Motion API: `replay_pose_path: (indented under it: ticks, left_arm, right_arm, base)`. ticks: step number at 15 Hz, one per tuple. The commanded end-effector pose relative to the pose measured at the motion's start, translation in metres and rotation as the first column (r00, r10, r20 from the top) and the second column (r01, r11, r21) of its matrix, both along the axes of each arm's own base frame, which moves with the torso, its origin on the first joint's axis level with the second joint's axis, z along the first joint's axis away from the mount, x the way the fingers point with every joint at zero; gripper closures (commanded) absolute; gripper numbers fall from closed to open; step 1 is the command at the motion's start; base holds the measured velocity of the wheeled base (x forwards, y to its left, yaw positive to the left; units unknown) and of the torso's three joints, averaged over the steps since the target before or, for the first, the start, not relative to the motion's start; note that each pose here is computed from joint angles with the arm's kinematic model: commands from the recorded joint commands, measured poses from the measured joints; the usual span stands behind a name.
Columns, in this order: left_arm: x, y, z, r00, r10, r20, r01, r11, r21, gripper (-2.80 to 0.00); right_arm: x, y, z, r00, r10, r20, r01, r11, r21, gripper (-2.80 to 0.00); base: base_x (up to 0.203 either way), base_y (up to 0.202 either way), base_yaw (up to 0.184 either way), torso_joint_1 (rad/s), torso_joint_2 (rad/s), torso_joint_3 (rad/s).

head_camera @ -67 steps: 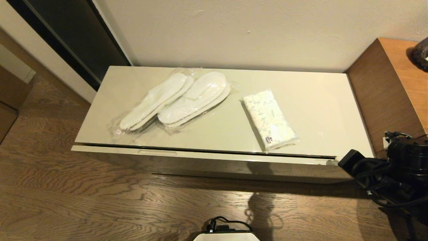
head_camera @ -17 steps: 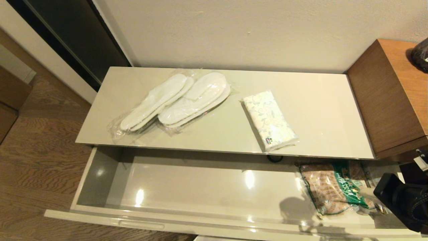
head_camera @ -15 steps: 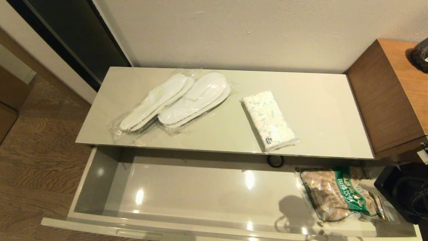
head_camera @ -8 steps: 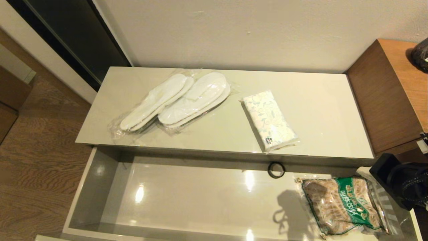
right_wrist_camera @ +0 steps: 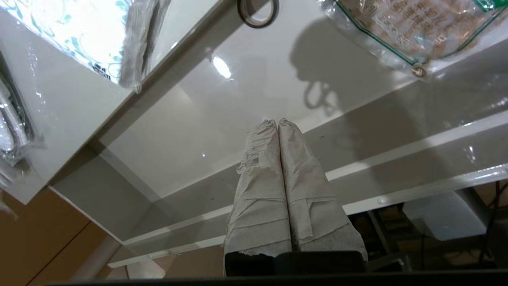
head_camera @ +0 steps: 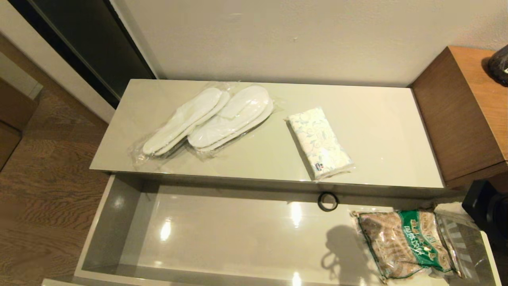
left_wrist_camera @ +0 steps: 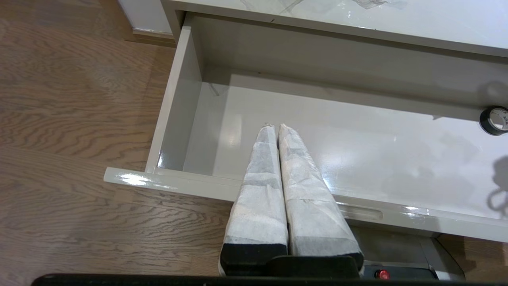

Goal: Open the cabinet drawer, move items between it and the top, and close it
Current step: Pick up the tissue on the table

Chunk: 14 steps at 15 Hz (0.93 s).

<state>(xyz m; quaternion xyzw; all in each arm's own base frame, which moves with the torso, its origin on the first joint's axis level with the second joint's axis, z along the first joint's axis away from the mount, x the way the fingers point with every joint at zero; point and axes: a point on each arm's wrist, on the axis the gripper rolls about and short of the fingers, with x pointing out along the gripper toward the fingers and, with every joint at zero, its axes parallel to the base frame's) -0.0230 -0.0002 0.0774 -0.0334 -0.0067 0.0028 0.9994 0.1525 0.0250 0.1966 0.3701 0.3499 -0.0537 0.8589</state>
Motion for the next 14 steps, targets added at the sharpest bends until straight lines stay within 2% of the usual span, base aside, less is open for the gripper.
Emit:
replay_pose_path:
  ticks: [1,4,8,10,14]
  left_arm:
    - [0.0,0.0,0.0,1.0,0.0,-0.001,0.0,1.0,-0.001,0.0]
    - [0.0,0.0,0.0,1.0,0.0,-0.001,0.0,1.0,-0.001,0.0]
    - [0.0,0.0,0.0,1.0,0.0,-0.001,0.0,1.0,-0.001,0.0]
    - [0.0,0.0,0.0,1.0,0.0,-0.001,0.0,1.0,-0.001,0.0]
    - [0.0,0.0,0.0,1.0,0.0,-0.001,0.0,1.0,-0.001,0.0]
  right_arm:
    - [0.001,0.002,0.001,1.0,0.006,-0.003,-0.006,1.0,0.004,0.0]
    - [0.008,0.005,-0.001,0.997,0.017,-0.073,-0.018,1.0,-0.016,0.0]
    - [0.014,0.012,0.018,0.996,0.073,-0.047,-0.074,0.997,-0.029,0.0]
    - [0.025,0.018,0.021,0.992,0.098,-0.082,-0.1,0.995,-0.025,0.0]
    - [0.055,0.028,0.025,0.974,0.208,-0.093,-0.203,0.977,0.066,0.0]
  base:
    - [0.0,0.0,0.0,0.0,0.0,0.0]
    - [0.0,0.0,0.0,0.0,0.0,0.0]
    - [0.0,0.0,0.0,0.0,0.0,0.0]
    - [0.0,0.0,0.0,0.0,0.0,0.0]
    - [0.0,0.0,0.0,0.0,0.0,0.0]
